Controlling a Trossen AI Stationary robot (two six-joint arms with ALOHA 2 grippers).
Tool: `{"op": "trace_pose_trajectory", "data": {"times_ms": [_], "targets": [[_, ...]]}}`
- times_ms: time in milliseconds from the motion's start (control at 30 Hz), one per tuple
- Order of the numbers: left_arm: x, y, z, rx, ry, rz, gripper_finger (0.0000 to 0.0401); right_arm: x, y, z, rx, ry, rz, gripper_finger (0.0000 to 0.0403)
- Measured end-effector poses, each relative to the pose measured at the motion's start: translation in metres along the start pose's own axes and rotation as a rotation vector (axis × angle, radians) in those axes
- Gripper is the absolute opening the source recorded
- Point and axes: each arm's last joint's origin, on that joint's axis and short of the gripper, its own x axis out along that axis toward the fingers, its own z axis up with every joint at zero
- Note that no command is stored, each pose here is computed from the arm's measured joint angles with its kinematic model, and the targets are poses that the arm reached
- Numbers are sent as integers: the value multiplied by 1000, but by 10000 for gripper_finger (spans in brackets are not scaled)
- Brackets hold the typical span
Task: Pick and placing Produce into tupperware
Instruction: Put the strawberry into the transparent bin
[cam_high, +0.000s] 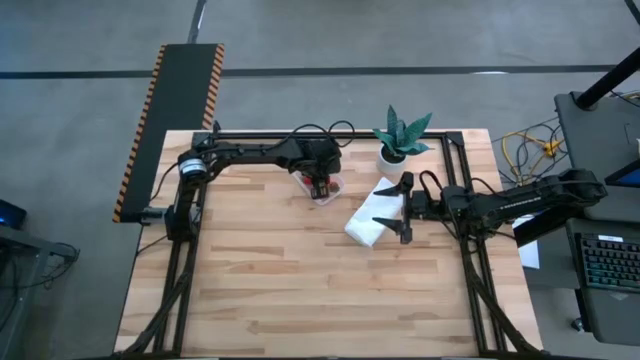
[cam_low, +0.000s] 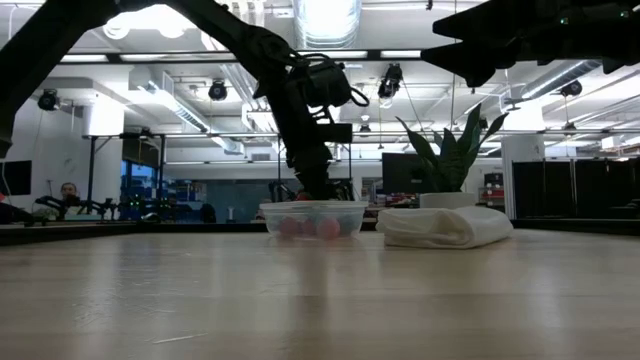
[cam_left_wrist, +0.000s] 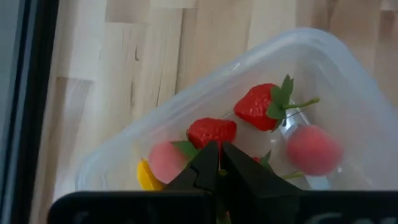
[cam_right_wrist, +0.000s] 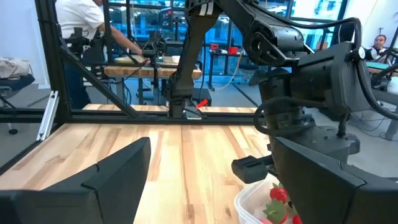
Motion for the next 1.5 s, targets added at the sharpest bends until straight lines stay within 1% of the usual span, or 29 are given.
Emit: {"op": "trace_pose_trajectory", "data": {"times_ms": [233, 400, 467, 733, 900, 1100, 1200, 1300, 1500], "targets": [[1, 0, -1, 139, 2, -2, 0, 0, 0, 0, 0, 1, 0, 327], [2, -1, -3, 316, 10, -7, 0, 0, 0, 0, 0, 0, 0, 327], [4, -2, -5, 365, 17, -16, 0, 0, 0, 0, 0, 0, 1, 327], [3, -3, -5, 373, 2, -42, 0, 0, 0, 0, 0, 1, 1, 327], [3, -3, -5, 412, -2, -47, 0, 0, 0, 0, 0, 1, 1, 327], [3, -2, -5, 433, 0, -49, 0, 0, 0, 0, 0, 1, 1, 327], [3, -3, -6, 453, -4, -75, 0, 0, 0, 0, 0, 1, 1, 327], [3, -4, -7, 498, 7, -91, 0, 0, 0, 0, 0, 1, 1, 327], [3, -3, -8, 528, 9, -93, 0, 0, 0, 0, 0, 1, 1, 327]]}}
